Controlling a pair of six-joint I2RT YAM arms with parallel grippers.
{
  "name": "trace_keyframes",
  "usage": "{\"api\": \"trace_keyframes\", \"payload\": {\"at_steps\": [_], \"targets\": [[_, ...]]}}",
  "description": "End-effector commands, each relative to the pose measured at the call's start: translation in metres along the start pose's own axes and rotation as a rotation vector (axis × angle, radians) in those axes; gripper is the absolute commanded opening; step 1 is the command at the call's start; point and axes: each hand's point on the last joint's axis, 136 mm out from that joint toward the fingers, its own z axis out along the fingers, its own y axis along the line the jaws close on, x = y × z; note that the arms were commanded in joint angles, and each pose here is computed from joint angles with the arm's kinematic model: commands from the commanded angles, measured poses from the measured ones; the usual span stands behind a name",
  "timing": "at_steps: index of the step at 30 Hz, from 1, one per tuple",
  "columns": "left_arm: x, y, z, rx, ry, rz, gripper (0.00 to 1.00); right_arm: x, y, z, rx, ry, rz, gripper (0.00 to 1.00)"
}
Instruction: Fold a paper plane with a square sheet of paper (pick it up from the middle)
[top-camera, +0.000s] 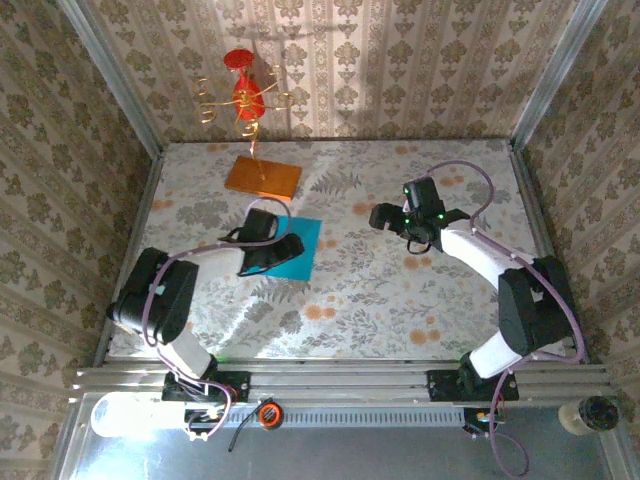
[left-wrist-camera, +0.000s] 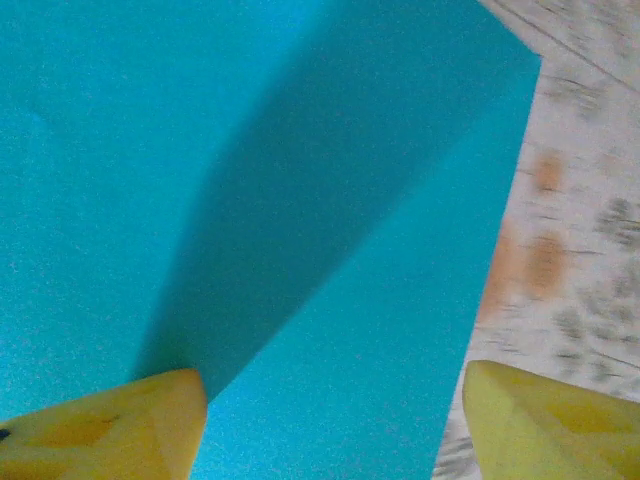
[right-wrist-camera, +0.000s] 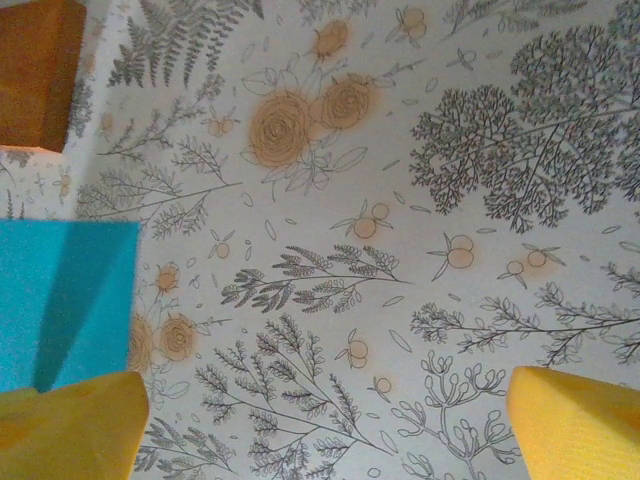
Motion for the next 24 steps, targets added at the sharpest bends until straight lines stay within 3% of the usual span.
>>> {"api": "trace_keyframes", "payload": {"at_steps": [1,6,13,19,24], "targets": [[0.060,-0.011,0.033,0.017,0.171,-0.148,0.68,0.014,0.008,0.007,-0.006,0.079,0.025,0.90],[0.069,-0.061,0.043,0.133,0.167,-0.171,0.63,0.037,0.026,0.017,-0.052,0.168,-0.002,0.79],[0.047,-0.088,0.017,0.236,0.126,-0.144,0.58,0.073,0.058,0.033,-0.123,0.315,-0.008,0.42],[0.018,-0.062,-0.009,0.228,0.088,-0.125,0.58,0.109,0.092,0.049,-0.152,0.408,-0.065,0.31],[0.008,-0.038,-0.024,0.142,0.074,-0.085,0.62,0.125,0.084,0.064,-0.067,0.451,-0.107,0.29]]}}
